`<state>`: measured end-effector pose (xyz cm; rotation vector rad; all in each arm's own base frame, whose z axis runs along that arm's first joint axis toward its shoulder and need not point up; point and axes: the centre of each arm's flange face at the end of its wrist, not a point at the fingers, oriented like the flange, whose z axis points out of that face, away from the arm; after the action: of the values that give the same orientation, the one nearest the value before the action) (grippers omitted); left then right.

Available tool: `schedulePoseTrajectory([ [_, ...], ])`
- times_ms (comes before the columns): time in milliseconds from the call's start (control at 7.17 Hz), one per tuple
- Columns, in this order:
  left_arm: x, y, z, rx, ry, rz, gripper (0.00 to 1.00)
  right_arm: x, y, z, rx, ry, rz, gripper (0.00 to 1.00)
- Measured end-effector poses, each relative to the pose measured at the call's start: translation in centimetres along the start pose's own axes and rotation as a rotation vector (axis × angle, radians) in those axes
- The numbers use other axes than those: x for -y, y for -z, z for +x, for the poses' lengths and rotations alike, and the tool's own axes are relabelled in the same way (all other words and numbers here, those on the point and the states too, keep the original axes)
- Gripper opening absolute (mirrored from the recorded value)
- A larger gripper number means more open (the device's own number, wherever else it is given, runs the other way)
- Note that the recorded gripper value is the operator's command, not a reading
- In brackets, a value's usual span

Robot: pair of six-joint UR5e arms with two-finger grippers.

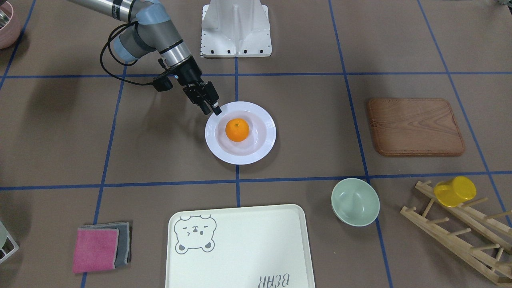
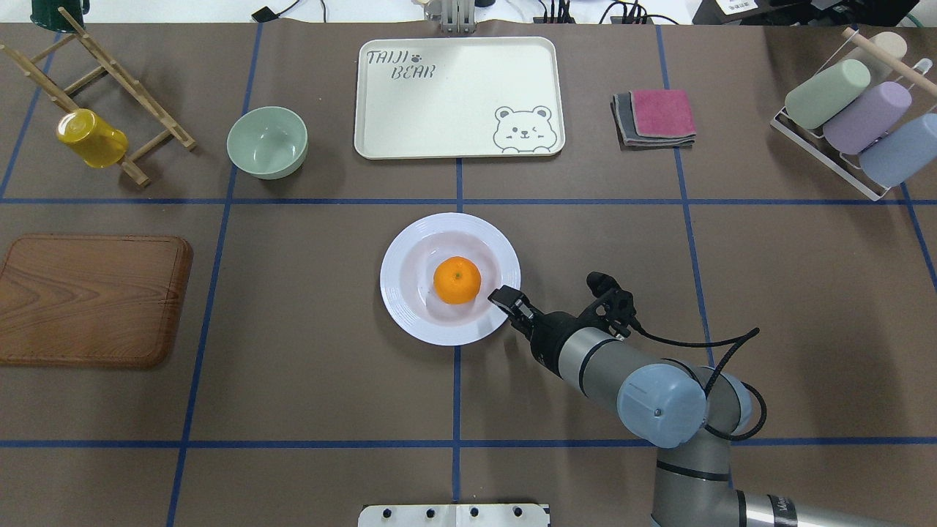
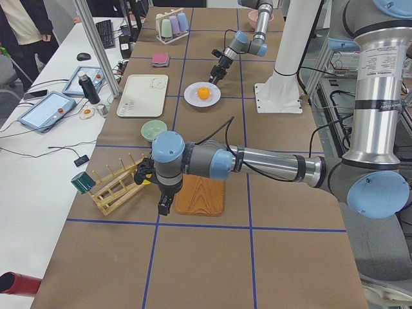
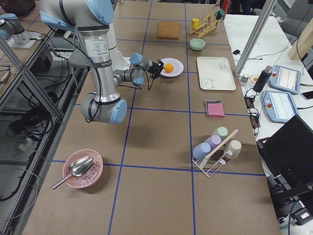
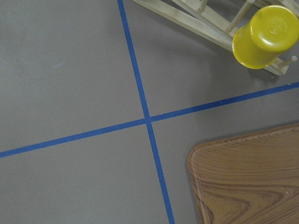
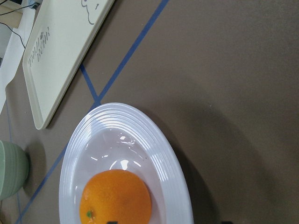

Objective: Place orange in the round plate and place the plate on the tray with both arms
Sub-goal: 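Grasp the white plate rim with the right gripper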

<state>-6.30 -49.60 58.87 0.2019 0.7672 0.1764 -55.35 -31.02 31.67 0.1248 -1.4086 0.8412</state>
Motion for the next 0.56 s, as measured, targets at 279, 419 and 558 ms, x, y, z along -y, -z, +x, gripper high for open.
schedulePoseTrajectory([
  [279, -0.03, -0.02, -0.02, 0.001, 0.000, 0.000, 0.98, -0.16, -0.59, -0.05, 0.002, -0.012, 0.014, 0.53],
  [419, -0.04, -0.02, -0.03, 0.001, 0.000, 0.000, 0.98, -0.33, -0.88, -0.35, 0.007, -0.016, 0.020, 0.53],
  [558, -0.06, -0.03, -0.04, 0.001, 0.001, -0.001, 0.98, -0.50, -1.23, -0.50, 0.009, -0.018, 0.025, 0.47],
])
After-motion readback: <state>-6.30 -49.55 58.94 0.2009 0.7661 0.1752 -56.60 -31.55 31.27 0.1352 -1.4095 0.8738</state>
